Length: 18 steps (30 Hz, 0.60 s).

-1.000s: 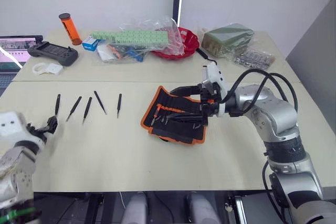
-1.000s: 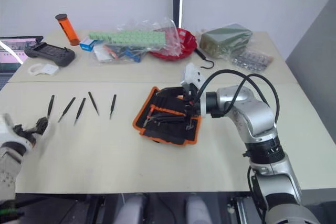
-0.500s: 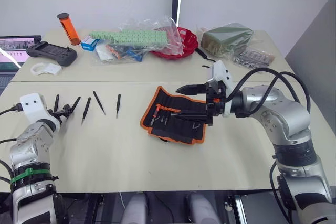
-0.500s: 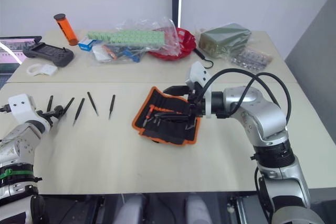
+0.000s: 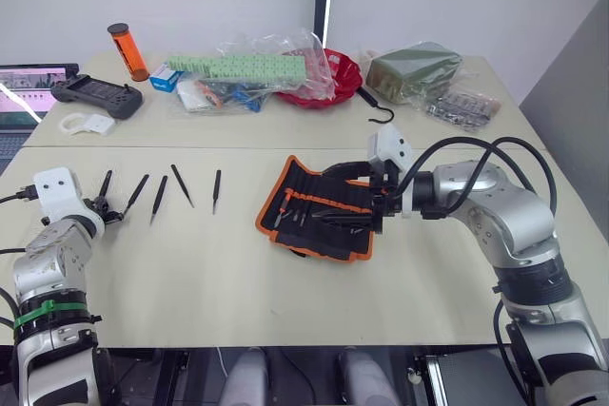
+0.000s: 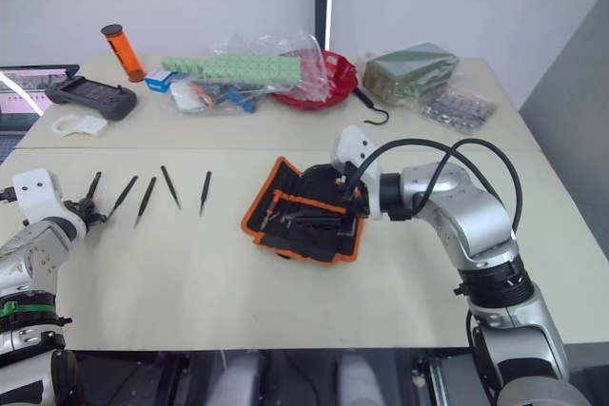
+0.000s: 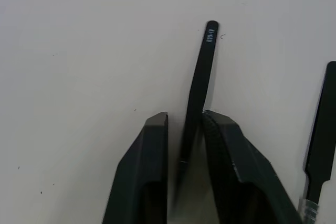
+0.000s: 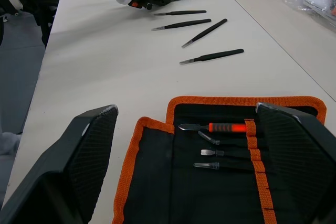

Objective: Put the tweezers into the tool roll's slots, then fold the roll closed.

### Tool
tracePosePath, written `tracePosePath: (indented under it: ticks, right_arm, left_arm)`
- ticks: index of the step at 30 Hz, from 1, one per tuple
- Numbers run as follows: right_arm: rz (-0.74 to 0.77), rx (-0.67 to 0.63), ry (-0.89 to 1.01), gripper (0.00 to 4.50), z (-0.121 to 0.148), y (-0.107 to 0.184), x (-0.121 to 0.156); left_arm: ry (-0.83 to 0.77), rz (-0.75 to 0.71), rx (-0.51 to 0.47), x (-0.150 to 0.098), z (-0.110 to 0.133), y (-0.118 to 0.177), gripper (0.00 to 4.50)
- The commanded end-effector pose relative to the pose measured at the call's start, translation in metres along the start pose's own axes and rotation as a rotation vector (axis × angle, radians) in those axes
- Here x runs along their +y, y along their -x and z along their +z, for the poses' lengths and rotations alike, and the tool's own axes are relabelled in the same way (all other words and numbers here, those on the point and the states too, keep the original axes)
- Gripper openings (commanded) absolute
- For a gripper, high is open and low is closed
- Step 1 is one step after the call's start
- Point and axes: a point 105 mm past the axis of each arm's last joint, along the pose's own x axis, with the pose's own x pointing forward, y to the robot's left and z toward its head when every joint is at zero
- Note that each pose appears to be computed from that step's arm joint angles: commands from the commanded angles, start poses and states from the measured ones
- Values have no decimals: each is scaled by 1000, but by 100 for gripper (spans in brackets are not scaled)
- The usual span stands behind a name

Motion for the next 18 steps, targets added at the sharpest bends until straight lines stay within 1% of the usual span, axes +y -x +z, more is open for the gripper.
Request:
tracePosePath:
  ticks: [1, 5, 10, 13, 15, 18]
  right_arm:
    - [-1, -20, 40, 450, 7, 0, 1]
    - [0, -14, 40, 450, 4, -2, 1]
    - [-6, -14, 40, 450, 3, 2, -2]
    - [-22, -10, 46, 450, 3, 7, -7]
    - [-31, -10, 49, 450, 3, 9, -10]
    - [-53, -4, 64, 450, 2, 15, -16]
  left_arm:
    - [46, -5, -11, -2, 4, -1, 2]
    - [45, 6, -52, -1, 11, 1, 2]
    - [37, 12, -163, 5, 34, 12, 2]
    - [4, 6, -223, 5, 48, 21, 2]
    - [-15, -13, -250, 1, 56, 26, 2]
    - [-121, -99, -298, -18, 68, 36, 2]
